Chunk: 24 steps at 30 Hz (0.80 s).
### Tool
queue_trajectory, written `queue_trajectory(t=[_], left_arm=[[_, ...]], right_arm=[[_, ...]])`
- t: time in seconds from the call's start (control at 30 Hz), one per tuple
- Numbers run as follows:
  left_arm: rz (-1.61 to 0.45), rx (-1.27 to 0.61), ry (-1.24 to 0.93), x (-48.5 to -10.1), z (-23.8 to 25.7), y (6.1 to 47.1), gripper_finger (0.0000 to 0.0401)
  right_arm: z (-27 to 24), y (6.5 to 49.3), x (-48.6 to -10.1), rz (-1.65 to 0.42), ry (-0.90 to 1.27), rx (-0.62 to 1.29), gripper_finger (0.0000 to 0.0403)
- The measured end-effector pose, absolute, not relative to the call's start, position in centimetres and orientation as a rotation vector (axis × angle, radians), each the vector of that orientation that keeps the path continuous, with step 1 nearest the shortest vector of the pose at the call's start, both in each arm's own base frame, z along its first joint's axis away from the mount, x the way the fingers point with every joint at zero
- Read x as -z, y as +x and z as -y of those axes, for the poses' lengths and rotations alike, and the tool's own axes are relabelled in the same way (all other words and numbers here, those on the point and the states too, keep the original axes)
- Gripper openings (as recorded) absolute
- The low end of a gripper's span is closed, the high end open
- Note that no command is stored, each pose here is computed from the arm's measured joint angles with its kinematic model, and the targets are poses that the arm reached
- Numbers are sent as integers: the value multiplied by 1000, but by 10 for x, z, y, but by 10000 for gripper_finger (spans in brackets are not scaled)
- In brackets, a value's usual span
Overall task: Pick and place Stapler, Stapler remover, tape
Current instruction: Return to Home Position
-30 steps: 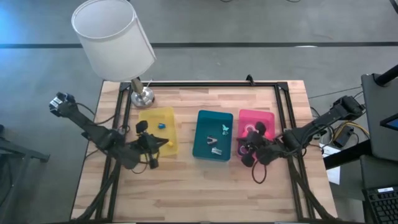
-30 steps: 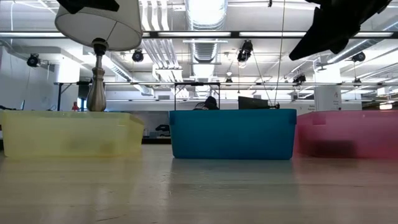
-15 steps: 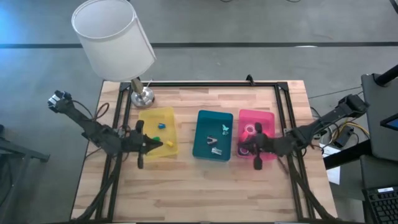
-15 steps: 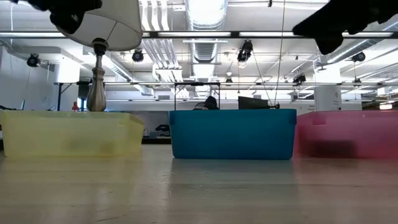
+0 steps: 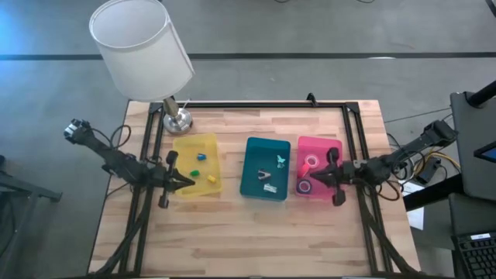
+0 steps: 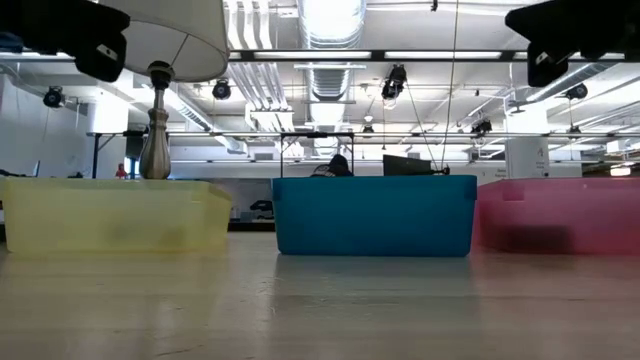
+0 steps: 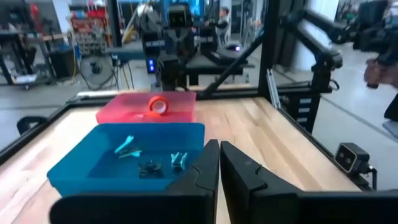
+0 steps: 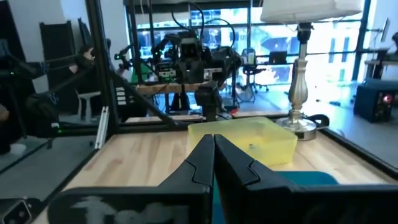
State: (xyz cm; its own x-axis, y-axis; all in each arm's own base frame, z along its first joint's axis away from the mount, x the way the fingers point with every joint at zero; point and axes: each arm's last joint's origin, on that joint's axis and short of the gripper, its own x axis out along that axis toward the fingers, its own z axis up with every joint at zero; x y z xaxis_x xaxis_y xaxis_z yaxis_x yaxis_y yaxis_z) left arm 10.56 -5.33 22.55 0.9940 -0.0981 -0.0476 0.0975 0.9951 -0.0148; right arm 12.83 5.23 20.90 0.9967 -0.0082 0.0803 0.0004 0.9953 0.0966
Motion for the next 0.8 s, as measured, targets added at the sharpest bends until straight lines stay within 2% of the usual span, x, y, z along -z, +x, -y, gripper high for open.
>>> queue_trajectory(t=[0.2, 0.53, 0.8], left_arm=[[36, 100, 3, -208, 47, 103, 20], [61, 12, 19, -195, 32, 102, 19], [69, -49, 22, -179, 22, 101, 20]], right_arm=[[-47, 119, -201, 111, 35, 14, 9], [-33, 110, -184, 149, -7, 90, 9], [-25, 108, -185, 157, -10, 146, 9]])
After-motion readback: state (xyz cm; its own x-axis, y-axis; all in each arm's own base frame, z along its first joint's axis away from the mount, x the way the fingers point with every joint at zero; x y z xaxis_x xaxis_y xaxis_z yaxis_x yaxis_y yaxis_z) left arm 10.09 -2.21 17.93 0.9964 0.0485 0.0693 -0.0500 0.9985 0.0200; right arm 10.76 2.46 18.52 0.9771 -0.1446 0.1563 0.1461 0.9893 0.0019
